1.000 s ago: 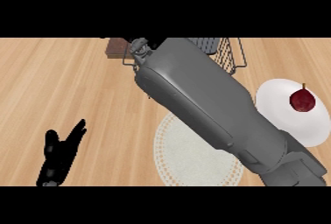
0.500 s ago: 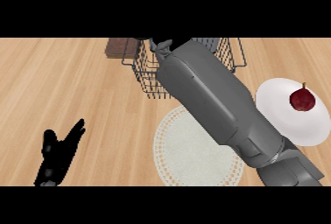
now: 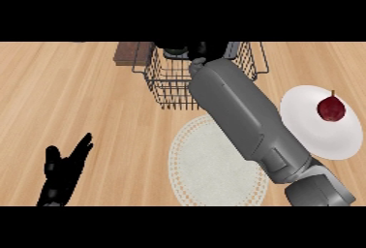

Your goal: Pick the squash from the placemat and place it in the basket

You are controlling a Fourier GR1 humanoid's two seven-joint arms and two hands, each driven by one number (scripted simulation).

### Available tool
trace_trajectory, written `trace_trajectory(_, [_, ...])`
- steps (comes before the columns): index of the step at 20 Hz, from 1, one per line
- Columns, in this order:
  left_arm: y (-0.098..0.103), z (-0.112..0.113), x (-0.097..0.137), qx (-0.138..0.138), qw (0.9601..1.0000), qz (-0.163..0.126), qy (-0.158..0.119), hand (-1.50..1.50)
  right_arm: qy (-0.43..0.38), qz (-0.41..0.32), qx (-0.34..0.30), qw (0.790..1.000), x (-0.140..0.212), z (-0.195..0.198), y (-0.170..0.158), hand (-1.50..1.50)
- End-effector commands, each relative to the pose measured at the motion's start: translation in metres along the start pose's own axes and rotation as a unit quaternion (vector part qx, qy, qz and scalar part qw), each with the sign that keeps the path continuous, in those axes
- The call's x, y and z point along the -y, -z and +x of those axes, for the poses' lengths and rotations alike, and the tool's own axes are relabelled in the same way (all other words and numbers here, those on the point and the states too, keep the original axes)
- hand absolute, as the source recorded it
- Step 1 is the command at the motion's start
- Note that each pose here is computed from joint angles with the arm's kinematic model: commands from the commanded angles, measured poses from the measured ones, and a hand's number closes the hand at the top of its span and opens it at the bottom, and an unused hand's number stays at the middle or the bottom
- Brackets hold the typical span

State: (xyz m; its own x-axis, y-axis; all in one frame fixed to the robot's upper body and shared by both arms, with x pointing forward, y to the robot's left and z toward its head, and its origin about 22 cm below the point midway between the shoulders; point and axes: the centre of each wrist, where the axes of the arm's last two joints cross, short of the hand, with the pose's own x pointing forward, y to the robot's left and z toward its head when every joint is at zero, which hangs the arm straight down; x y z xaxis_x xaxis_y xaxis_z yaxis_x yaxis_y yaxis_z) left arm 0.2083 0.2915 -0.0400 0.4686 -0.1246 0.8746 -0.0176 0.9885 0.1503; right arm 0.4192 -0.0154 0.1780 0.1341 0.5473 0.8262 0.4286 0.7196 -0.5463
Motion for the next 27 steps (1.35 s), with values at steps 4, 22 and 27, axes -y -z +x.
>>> trace_trajectory(4, [-0.002, -0.018, -0.006, -0.027, 0.9995, 0.006, -0.015, 0.0, -0.102, 0.0, -0.016, 0.995, -0.002, -0.028, 0.018, 1.5])
trace_trajectory(22, [-0.023, -0.028, -0.013, -0.042, 0.9989, 0.017, -0.013, 0.0, 0.0, -0.082, -0.013, 0.997, 0.072, -0.026, 0.032, -1.5])
trace_trajectory(27, [-0.011, -0.022, -0.007, -0.051, 0.9979, 0.033, -0.022, 0.0, 0.01, -0.107, -0.032, 0.994, 0.125, -0.073, 0.034, -1.5])
